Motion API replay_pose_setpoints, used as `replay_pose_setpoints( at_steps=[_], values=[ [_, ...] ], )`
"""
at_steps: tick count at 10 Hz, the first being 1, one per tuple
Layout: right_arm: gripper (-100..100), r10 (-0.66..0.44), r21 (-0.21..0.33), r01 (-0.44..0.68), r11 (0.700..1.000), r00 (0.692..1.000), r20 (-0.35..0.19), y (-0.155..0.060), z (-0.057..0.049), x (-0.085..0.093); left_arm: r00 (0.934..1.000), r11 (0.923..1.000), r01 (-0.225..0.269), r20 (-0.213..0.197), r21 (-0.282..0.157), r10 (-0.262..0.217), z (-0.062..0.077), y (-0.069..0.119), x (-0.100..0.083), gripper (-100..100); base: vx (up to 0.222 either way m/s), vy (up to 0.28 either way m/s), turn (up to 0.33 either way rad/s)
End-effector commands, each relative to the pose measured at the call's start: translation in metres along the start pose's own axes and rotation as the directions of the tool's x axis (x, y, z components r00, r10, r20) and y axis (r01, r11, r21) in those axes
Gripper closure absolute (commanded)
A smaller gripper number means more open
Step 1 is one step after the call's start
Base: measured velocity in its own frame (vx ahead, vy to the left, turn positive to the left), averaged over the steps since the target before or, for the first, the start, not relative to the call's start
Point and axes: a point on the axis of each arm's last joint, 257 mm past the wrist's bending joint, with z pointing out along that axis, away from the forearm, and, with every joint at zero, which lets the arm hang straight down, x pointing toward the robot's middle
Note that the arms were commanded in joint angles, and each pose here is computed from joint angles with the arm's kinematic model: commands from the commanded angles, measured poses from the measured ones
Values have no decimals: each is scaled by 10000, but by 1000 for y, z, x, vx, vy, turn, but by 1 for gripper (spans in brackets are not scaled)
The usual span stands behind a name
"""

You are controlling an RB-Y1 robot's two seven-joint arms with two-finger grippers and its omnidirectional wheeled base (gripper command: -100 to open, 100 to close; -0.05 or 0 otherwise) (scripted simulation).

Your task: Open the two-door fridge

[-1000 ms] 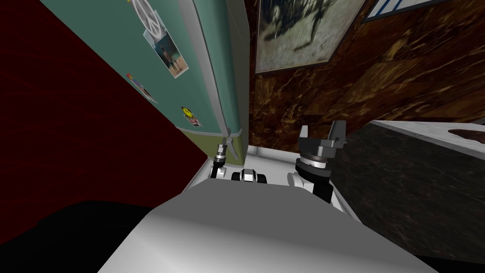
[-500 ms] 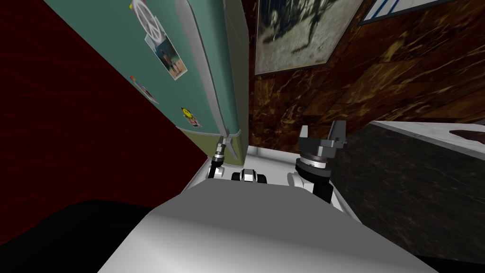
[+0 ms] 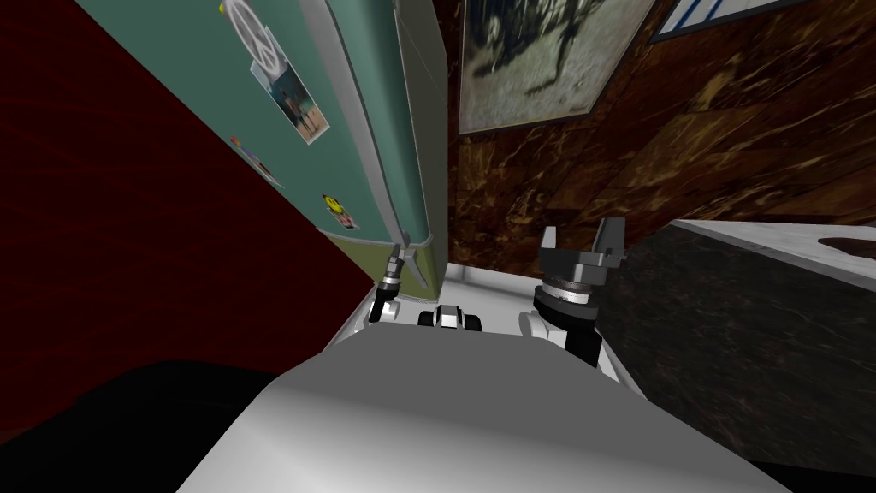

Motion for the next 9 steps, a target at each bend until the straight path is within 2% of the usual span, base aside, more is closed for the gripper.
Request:
replay_pose_setpoints(
  at_steps=[1,4,9],
  values=[
    [0,0,0,0,10000,10000,0,0,0,0,9996,9991,-270,-74,-341,268,3,-2,-12,-100,10,-57,21],
    [0,0,0,0,10000,10000,0,0,0,0,9987,9967,-488,-141,-649,480,4,-3,-21,-100,17,-45,16],
    [0,0,0,0,10000,10000,0,0,0,0,9953,9876,-949,-314,-1254,917,6,-7,-38,-100,9,-42,17]
  ],
)
